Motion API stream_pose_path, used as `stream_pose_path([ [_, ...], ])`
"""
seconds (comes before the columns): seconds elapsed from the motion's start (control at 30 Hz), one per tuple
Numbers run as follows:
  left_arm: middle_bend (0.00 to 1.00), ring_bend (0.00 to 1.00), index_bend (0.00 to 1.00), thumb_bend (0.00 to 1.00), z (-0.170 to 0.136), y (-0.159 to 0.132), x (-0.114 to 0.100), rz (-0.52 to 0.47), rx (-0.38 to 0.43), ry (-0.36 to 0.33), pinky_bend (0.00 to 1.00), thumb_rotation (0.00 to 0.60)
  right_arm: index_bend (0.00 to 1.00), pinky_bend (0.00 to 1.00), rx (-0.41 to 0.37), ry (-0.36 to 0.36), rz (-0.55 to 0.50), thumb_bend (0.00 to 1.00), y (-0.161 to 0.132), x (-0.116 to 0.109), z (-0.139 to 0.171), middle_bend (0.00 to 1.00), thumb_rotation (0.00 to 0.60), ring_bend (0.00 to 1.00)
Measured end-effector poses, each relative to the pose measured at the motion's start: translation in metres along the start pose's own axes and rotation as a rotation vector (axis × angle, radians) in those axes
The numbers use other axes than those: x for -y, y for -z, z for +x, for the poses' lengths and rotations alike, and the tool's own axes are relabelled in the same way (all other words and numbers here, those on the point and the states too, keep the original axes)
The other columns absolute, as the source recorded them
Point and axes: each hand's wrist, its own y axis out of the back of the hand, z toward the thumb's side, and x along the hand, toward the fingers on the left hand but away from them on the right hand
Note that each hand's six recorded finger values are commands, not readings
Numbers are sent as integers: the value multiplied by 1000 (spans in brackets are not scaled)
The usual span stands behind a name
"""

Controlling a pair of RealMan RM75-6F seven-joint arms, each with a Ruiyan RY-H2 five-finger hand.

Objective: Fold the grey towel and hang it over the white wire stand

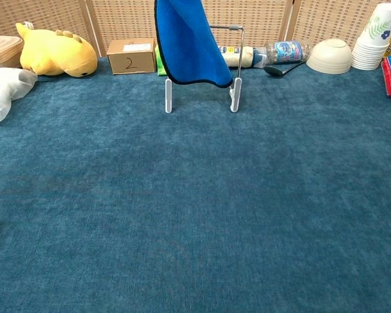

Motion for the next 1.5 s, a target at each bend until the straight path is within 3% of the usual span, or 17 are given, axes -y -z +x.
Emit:
stream_pose_path([
  [0.3, 290, 67, 760, 531, 27, -3, 12, 15, -24, -20, 0, 600, 15, 0, 20, 11, 6, 257, 5, -3, 4, 36, 600, 0],
  [0.77, 289, 67, 754, 528, 55, -35, 34, 13, 19, -50, 0, 600, 14, 0, 40, 23, 13, 253, 10, -7, 8, 36, 600, 0],
  [1.5, 288, 68, 747, 527, 77, -36, 66, 98, -2, -62, 0, 600, 13, 0, 55, 39, 26, 253, 11, -14, 11, 37, 600, 0],
])
